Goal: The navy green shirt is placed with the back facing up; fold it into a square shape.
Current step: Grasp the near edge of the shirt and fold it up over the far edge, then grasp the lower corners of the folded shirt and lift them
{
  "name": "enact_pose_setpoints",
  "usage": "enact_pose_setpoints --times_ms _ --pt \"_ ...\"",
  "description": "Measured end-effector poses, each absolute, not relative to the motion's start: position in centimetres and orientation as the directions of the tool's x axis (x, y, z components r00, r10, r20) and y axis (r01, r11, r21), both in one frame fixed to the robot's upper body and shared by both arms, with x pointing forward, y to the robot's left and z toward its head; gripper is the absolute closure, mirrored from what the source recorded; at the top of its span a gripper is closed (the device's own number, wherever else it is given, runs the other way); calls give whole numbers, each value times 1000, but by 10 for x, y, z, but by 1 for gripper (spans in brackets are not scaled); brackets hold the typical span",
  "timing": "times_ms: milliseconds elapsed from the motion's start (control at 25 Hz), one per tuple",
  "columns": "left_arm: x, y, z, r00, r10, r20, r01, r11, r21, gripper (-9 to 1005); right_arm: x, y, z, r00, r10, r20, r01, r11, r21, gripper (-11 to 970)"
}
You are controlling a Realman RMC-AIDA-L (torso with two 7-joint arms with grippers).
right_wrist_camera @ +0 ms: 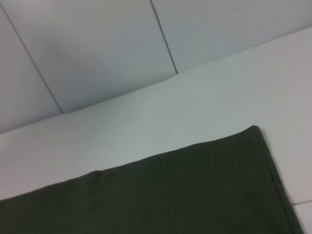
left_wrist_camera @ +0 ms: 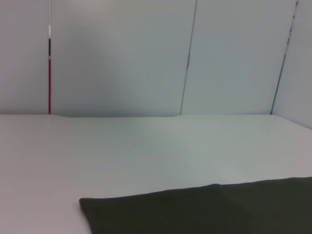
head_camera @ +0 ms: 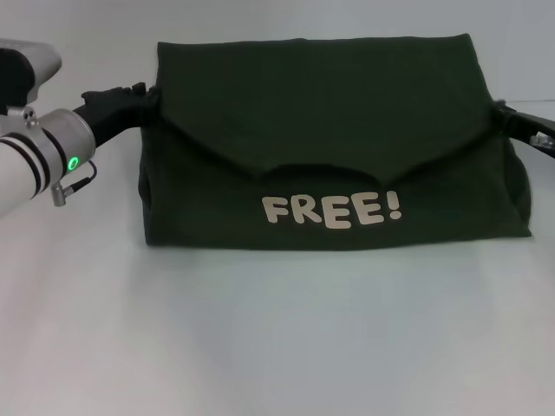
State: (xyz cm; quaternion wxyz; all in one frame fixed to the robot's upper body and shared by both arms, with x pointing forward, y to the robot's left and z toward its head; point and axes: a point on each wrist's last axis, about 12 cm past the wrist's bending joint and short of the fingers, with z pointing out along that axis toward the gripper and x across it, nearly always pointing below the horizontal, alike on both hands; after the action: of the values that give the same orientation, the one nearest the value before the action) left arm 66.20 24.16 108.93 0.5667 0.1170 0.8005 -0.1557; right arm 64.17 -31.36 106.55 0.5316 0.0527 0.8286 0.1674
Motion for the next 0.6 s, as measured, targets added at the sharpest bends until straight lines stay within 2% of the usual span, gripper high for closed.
enact_pose_setpoints --times_ms 280,320,480,520,600 --pt "656 259 1090 -346 -81 -935 318 927 -199 754 640 -321 1069 -417 241 -876 -106 945 311 686" --pt "653 263 1092 -342 -106 -934 323 920 -223 707 640 -323 1070 -410 244 -879 -110 943 314 665" --pt "632 271 1102 -325 -190 -926 419 849 -321 521 633 -331 1077 -384 275 -881 -155 922 355 580" --pt "620 274 1105 -328 -216 -920 477 802 -358 492 629 -335 1078 -382 281 -880 -173 914 366 530" --pt "612 275 1105 -333 -230 -914 507 774 -380 433 620 -341 1080 -383 285 -879 -213 898 384 431"
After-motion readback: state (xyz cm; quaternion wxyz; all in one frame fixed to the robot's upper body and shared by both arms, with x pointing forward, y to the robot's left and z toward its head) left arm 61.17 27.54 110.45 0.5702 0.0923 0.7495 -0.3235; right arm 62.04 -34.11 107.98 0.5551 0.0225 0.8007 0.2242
